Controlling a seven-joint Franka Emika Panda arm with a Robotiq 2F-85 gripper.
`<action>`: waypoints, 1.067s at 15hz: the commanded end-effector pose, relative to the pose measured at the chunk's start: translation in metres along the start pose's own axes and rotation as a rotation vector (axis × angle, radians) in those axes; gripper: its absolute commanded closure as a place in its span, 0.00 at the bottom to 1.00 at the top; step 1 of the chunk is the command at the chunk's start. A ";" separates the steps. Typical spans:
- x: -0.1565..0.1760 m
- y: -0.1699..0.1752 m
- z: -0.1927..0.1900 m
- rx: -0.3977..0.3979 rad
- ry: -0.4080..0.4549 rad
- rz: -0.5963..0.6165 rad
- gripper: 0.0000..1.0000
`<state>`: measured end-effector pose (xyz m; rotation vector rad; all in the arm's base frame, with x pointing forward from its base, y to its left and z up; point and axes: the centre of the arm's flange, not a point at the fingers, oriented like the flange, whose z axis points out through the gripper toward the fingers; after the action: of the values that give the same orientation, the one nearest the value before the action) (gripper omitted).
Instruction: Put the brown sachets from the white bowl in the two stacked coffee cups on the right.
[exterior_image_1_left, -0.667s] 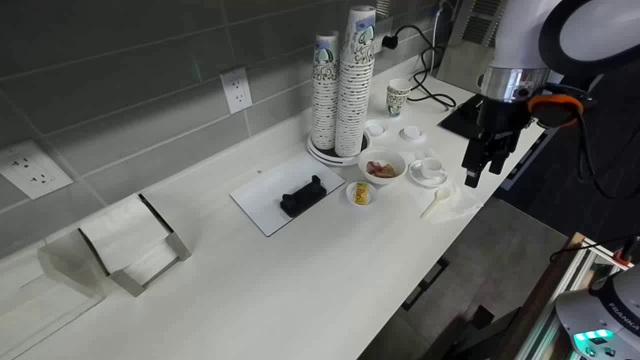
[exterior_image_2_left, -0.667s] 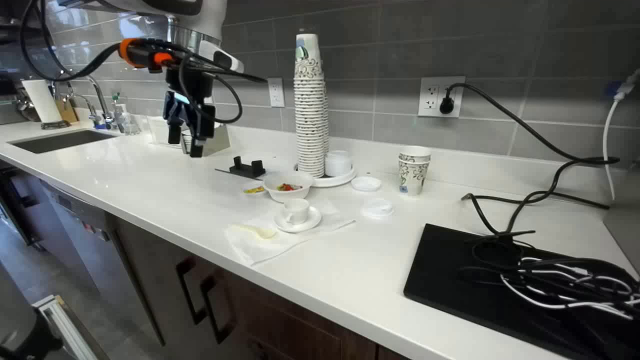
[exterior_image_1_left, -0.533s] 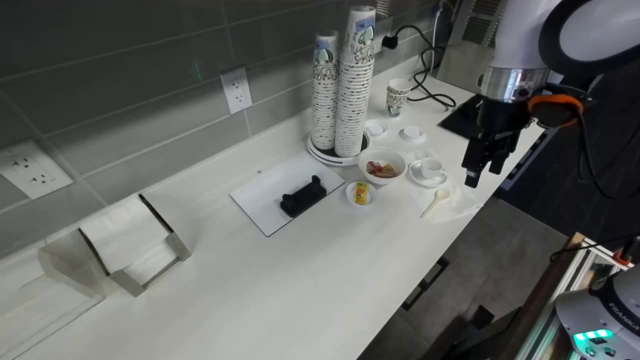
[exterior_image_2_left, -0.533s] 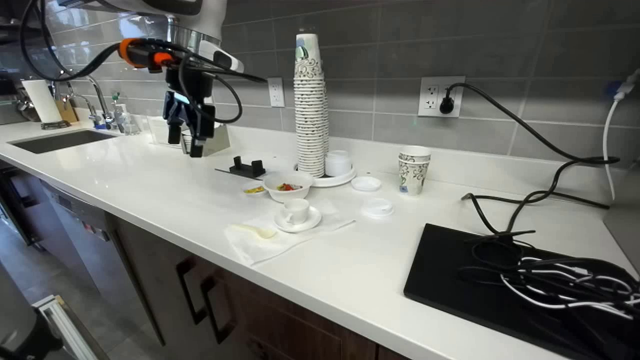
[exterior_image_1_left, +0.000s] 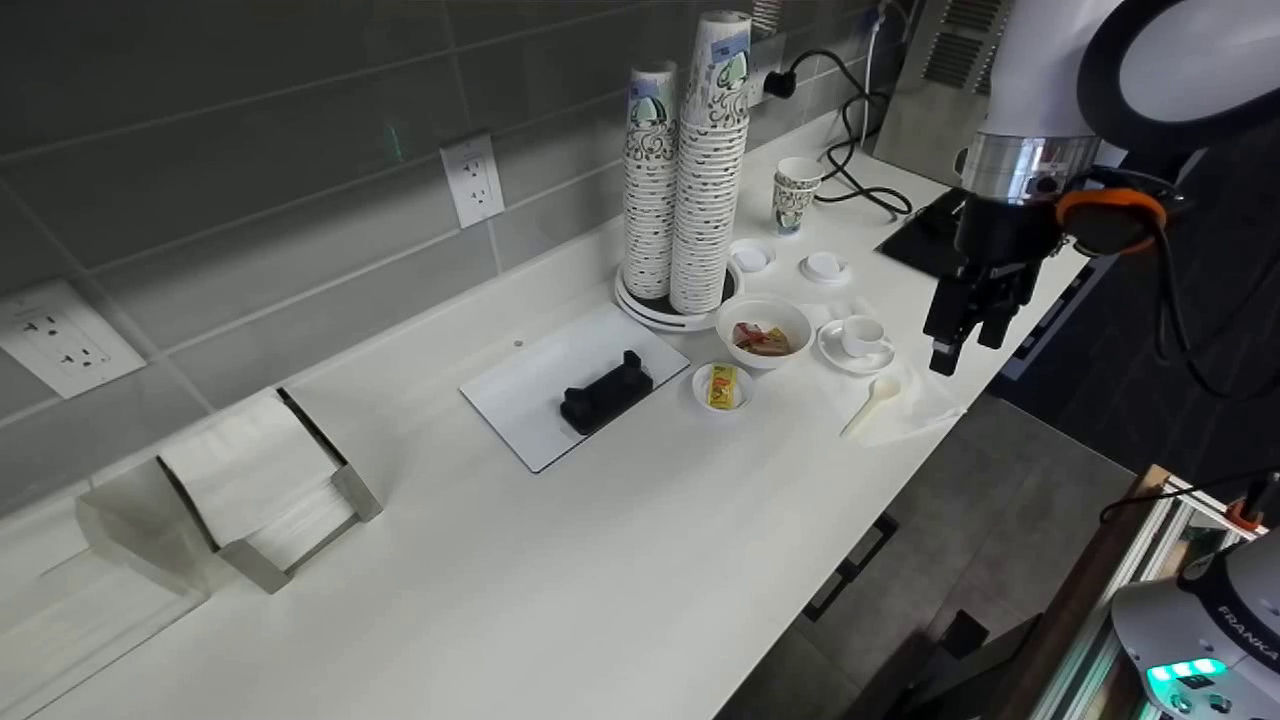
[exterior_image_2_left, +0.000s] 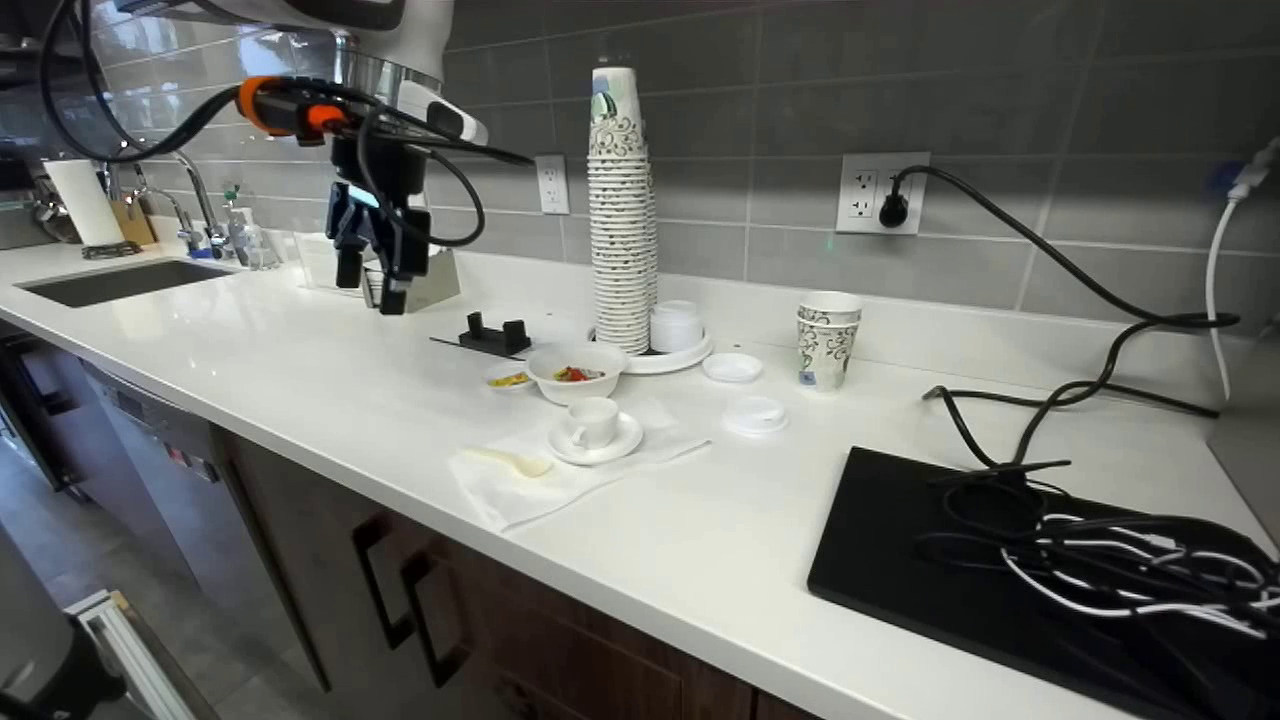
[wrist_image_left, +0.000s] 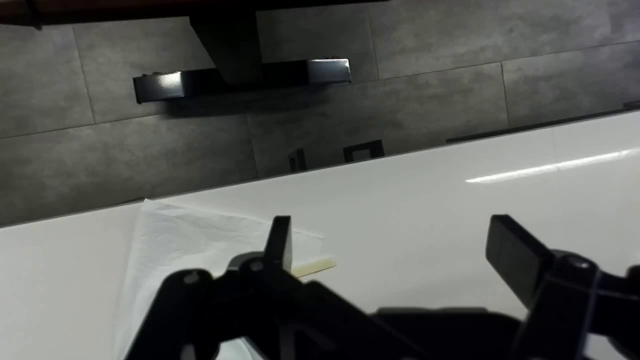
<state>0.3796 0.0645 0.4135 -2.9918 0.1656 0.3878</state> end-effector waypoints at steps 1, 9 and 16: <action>0.000 0.000 0.000 0.000 0.000 0.000 0.00; 0.069 -0.018 -0.003 -0.038 0.171 -0.121 0.00; 0.143 -0.009 0.019 -0.090 0.279 -0.188 0.00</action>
<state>0.4776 0.0689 0.3788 -3.0560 -0.0462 0.0196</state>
